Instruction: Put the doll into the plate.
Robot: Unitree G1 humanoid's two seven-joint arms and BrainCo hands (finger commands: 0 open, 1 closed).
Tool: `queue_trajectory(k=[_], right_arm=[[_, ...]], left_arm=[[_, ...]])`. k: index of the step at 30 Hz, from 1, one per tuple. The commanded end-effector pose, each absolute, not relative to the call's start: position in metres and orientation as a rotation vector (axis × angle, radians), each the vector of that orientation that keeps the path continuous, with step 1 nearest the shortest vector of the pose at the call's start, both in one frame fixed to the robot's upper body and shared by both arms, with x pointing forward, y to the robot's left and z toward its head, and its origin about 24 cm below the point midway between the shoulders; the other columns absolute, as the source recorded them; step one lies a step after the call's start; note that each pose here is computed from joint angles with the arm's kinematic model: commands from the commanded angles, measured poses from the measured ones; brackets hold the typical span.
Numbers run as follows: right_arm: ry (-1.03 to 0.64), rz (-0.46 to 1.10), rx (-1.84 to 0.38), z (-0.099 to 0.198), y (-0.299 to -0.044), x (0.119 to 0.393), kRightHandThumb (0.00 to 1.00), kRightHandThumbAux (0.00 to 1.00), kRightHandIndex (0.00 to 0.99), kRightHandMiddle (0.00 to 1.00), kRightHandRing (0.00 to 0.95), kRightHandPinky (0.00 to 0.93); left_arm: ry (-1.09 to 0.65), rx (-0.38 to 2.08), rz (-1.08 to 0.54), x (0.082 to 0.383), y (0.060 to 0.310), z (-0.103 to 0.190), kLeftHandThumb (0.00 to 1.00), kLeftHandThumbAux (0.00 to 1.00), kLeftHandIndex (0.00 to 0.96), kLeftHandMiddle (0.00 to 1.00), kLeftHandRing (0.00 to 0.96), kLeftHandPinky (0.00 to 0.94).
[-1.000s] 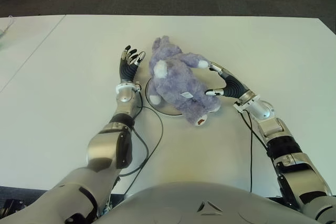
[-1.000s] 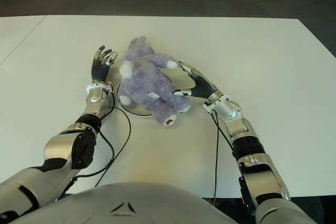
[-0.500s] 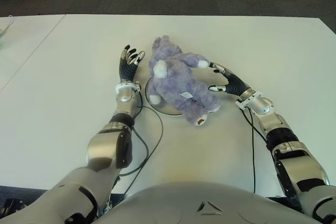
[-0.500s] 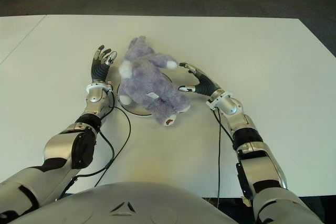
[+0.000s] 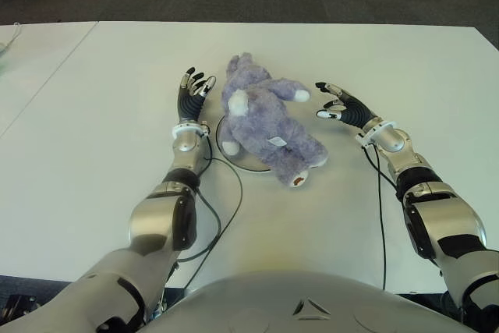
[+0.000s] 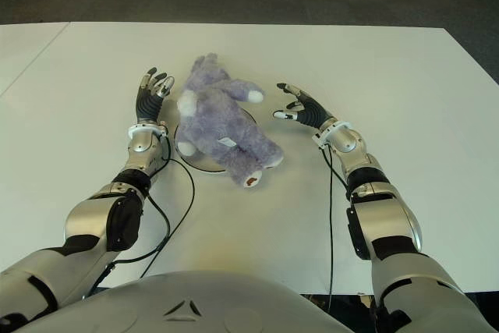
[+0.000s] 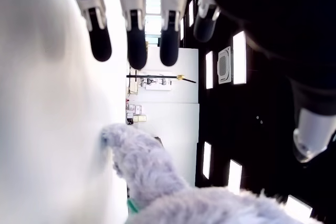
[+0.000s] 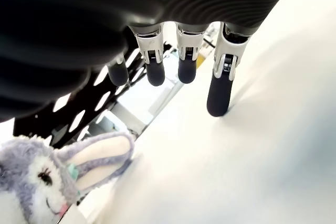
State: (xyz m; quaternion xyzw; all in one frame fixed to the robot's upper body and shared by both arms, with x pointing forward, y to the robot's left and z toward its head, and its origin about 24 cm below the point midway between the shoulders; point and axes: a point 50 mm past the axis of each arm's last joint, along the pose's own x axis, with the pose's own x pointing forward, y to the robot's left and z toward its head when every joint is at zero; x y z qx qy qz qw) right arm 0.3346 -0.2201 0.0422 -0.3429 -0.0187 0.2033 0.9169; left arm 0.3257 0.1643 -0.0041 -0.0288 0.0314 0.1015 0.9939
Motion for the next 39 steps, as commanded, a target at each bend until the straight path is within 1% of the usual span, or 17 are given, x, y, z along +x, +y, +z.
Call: queue_trajectory(k=[1, 3, 8, 13, 16, 20, 24, 29, 31, 34, 39], right_arm=[[0.176, 0.372, -0.714, 0.013, -0.24, 0.323, 0.0, 0.427, 0.057, 0.055, 0.018, 0.0], [0.203, 0.365, -0.711, 0.01, -0.241, 0.322, 0.0, 0.46, 0.065, 0.059, 0.02, 0.0], [0.24, 0.353, -0.706, 0.003, -0.237, 0.321, 0.0, 0.502, 0.069, 0.058, 0.019, 0.0], [0.324, 0.324, -0.684, -0.015, -0.223, 0.318, 0.0, 0.56, 0.064, 0.051, 0.012, 0.0], [0.4, 0.278, -0.687, -0.029, -0.213, 0.314, 0.0, 0.579, 0.062, 0.052, 0.014, 0.0], [0.441, 0.234, -0.69, -0.037, -0.209, 0.311, 0.0, 0.603, 0.065, 0.054, 0.019, 0.0], [0.491, 0.166, -0.721, -0.048, -0.202, 0.304, 0.0, 0.648, 0.074, 0.059, 0.035, 0.029], [0.516, 0.116, -0.736, -0.055, -0.195, 0.3, 0.0, 0.678, 0.076, 0.063, 0.044, 0.049], [0.528, 0.092, -0.728, -0.058, -0.193, 0.298, 0.0, 0.728, 0.075, 0.069, 0.053, 0.074], [0.526, 0.063, -0.72, -0.059, -0.191, 0.297, 0.0, 0.773, 0.075, 0.073, 0.064, 0.095], [0.505, 0.03, -0.724, -0.06, -0.19, 0.295, 0.0, 0.813, 0.069, 0.073, 0.073, 0.104]], left_arm=[[0.518, -0.087, 0.227, 0.245, 0.157, -0.096, 0.0, 0.553, 0.116, 0.201, 0.21, 0.213], [0.528, -0.076, 0.227, 0.244, 0.157, -0.097, 0.0, 0.549, 0.109, 0.201, 0.21, 0.206], [0.526, -0.061, 0.222, 0.244, 0.158, -0.096, 0.0, 0.546, 0.103, 0.202, 0.21, 0.205], [0.514, -0.059, 0.221, 0.244, 0.158, -0.096, 0.0, 0.549, 0.102, 0.197, 0.205, 0.199], [0.513, -0.065, 0.219, 0.244, 0.157, -0.096, 0.0, 0.549, 0.093, 0.191, 0.198, 0.186], [0.518, -0.069, 0.218, 0.244, 0.157, -0.096, 0.0, 0.547, 0.086, 0.188, 0.194, 0.186], [0.513, -0.087, 0.221, 0.245, 0.156, -0.096, 0.0, 0.544, 0.088, 0.174, 0.181, 0.182], [0.511, -0.101, 0.228, 0.245, 0.157, -0.096, 0.0, 0.544, 0.098, 0.183, 0.189, 0.203], [0.512, -0.103, 0.227, 0.244, 0.156, -0.096, 0.0, 0.54, 0.097, 0.189, 0.196, 0.202], [0.516, -0.096, 0.226, 0.244, 0.156, -0.096, 0.0, 0.536, 0.099, 0.195, 0.201, 0.205], [0.52, -0.067, 0.221, 0.245, 0.155, -0.096, 0.0, 0.533, 0.102, 0.198, 0.201, 0.193]])
